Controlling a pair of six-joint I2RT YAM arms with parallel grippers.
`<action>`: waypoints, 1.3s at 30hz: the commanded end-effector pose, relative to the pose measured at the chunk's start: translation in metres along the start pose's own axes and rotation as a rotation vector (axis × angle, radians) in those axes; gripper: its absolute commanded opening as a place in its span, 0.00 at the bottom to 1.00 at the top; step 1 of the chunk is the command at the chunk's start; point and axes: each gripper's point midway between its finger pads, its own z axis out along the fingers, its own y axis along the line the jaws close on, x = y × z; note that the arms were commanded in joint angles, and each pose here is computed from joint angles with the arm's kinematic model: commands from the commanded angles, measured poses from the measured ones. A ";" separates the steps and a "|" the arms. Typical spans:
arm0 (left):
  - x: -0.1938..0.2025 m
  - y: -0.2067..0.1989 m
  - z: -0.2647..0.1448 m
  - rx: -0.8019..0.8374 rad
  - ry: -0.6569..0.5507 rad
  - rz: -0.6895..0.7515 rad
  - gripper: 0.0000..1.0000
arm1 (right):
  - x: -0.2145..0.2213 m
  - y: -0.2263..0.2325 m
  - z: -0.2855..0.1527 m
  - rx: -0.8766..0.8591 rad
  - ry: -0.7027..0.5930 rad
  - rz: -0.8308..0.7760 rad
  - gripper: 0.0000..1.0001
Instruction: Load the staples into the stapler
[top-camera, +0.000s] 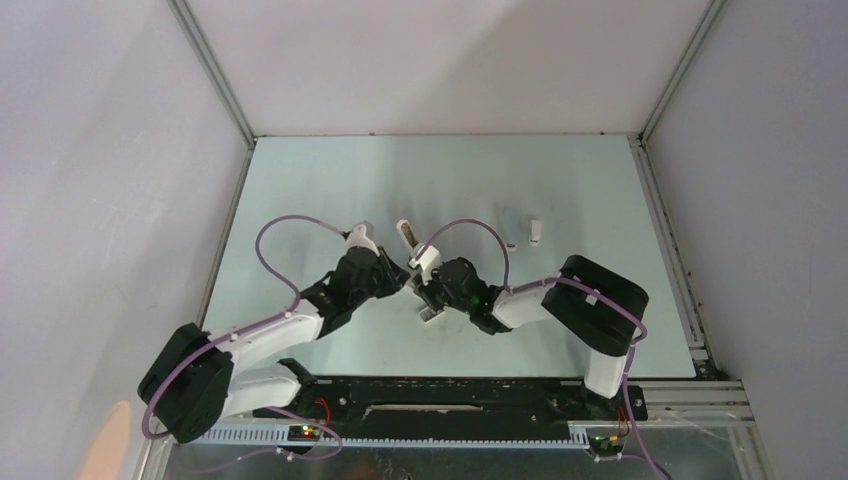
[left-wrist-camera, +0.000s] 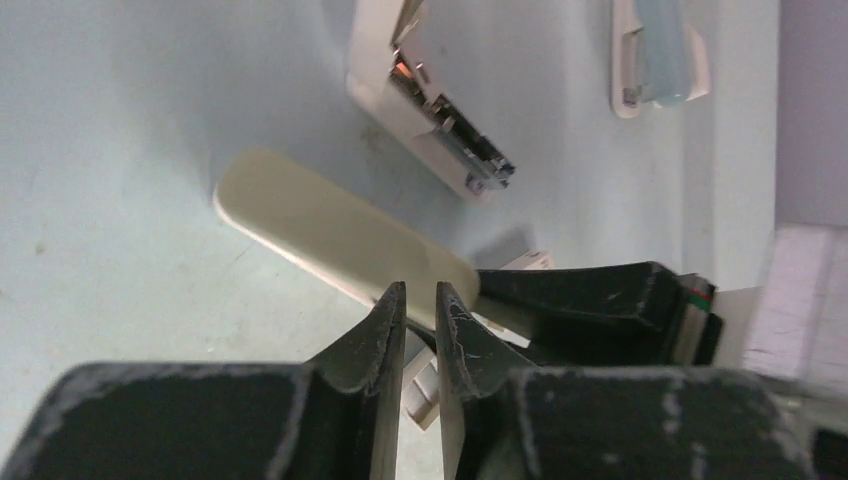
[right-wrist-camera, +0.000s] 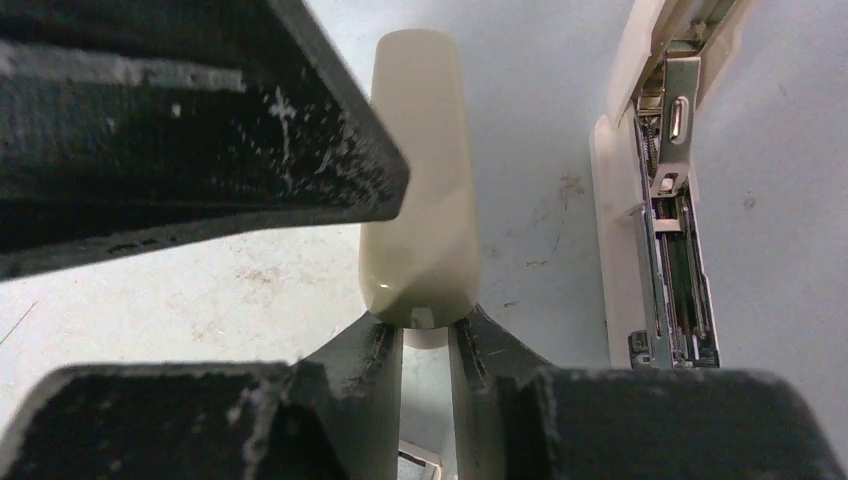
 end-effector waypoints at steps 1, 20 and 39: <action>-0.002 0.003 -0.001 -0.021 -0.037 -0.063 0.20 | -0.014 0.007 -0.002 0.001 -0.048 0.014 0.10; -0.111 0.017 -0.122 -0.115 -0.397 0.166 0.79 | -0.037 0.007 -0.061 0.063 0.117 0.062 0.67; -0.167 0.006 -0.214 -0.167 -0.566 0.524 1.00 | -0.067 -0.007 -0.032 0.099 0.506 -0.068 0.64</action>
